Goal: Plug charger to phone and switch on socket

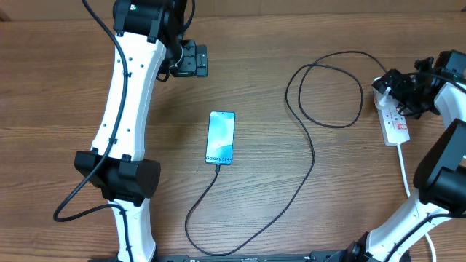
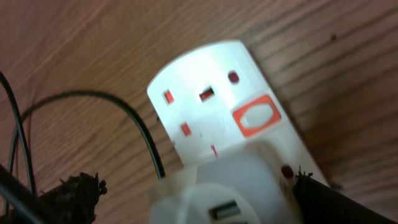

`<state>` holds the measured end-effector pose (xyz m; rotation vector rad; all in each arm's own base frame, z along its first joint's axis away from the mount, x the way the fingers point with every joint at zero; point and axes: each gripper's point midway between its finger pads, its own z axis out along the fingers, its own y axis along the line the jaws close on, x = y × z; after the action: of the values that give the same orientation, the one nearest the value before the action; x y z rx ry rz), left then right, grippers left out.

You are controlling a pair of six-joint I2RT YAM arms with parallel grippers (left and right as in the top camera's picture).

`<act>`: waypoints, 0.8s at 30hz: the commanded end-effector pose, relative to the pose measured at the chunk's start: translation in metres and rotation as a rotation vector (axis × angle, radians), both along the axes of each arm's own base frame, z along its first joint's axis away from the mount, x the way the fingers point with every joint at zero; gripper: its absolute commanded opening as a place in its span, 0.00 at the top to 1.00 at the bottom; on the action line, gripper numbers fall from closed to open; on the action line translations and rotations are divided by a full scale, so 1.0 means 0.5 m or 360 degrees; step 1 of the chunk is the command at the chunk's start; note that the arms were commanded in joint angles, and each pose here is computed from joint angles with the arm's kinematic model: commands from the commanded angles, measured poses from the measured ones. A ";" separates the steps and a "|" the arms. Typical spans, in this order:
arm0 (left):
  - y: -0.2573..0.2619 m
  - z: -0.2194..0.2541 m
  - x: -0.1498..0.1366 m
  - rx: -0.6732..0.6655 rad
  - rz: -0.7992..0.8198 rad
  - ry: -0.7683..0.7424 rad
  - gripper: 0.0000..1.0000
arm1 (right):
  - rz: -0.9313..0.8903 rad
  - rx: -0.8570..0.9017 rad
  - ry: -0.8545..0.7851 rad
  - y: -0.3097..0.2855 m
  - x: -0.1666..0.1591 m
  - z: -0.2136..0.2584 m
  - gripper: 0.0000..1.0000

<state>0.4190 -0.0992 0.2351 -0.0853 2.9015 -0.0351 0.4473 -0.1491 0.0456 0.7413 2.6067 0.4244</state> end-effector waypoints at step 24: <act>-0.002 0.020 0.000 0.0010 -0.0035 -0.0051 0.00 | 0.0010 0.0000 0.0048 0.003 0.002 0.005 0.00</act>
<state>0.4190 -0.0992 0.2351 -0.0853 2.9015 -0.0351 0.4426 -0.1579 0.0497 0.7757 2.6439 0.3468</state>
